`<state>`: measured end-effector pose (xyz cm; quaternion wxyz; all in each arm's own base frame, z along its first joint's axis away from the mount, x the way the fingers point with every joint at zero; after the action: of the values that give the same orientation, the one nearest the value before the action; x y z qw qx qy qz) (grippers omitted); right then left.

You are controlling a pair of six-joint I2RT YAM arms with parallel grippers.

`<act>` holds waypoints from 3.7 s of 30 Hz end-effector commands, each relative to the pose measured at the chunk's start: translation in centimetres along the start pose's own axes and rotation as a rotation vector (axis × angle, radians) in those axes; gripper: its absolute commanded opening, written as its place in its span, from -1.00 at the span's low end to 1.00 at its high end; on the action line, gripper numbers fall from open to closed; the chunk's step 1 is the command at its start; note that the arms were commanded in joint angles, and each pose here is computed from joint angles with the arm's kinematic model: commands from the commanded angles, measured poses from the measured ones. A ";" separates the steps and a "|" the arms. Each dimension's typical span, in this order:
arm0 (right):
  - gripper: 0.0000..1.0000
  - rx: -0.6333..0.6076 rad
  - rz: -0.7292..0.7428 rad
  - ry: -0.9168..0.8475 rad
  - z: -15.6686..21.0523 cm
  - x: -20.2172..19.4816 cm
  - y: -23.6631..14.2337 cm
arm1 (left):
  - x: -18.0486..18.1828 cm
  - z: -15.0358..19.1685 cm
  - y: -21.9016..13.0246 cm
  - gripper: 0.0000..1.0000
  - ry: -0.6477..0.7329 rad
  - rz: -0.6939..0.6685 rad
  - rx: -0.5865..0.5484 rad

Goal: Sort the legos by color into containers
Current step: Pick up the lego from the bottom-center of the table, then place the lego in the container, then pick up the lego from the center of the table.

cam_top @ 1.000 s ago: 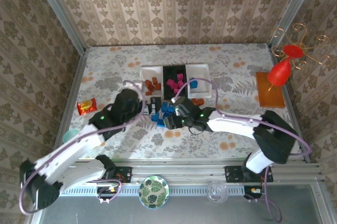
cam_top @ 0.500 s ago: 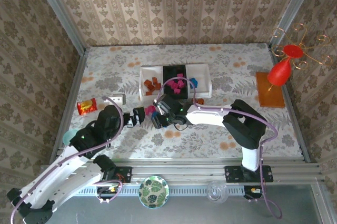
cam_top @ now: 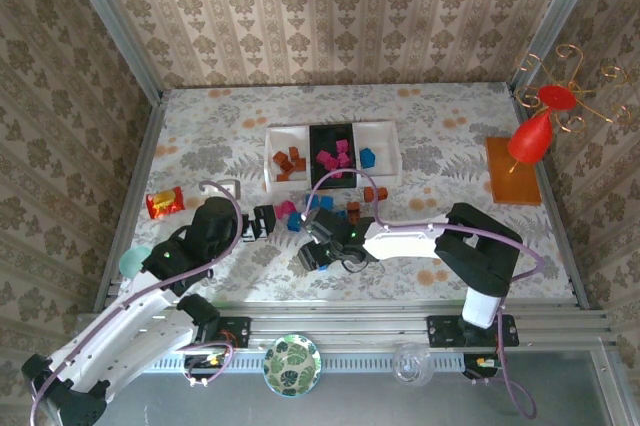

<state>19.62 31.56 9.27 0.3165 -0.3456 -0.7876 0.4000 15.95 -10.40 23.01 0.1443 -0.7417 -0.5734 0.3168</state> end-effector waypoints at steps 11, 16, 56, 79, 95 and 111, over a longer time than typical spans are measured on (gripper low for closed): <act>-0.18 0.064 0.148 -0.033 2.1 0.2 0.2 | 0.0 0.4 0.5 1.00 -0.058 0.023 0.011; -0.47 -0.027 0.120 -0.029 1.1 0.3 -1.9 | -0.1 0.4 0.7 1.00 -0.057 0.043 0.009; 0.43 -0.394 0.496 0.302 -14.3 -16.5 -12.2 | -0.4 2.2 2.4 1.00 -0.099 0.105 0.101; 0.52 -0.108 0.009 -0.199 -8.5 0.4 -0.8 | 0.3 0.8 0.1 1.00 -0.091 0.066 0.027; 0.51 -0.015 0.115 -0.267 -9.8 0.0 3.6 | 0.8 1.3 0.3 1.00 -0.088 0.053 0.051; 0.19 0.060 0.083 -0.272 -7.2 0.1 5.4 | 1.2 1.7 0.7 1.00 -0.103 0.051 0.062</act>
<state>27.62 37.45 9.54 0.1932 -0.3237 -0.8073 0.4540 15.74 -10.03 21.54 0.1195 -0.7378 -0.5505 0.3718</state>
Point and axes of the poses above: each hand's point on the last joint's axis, 136 mm out from that joint toward the fingers, its own y axis out along the fingers, its own x axis along the line the jaws close on, z = x × y, the point moved 8 cm from there along -y, back along the fingers, and after that the axes turned 1 degree about -y, right-handed, at the moved point
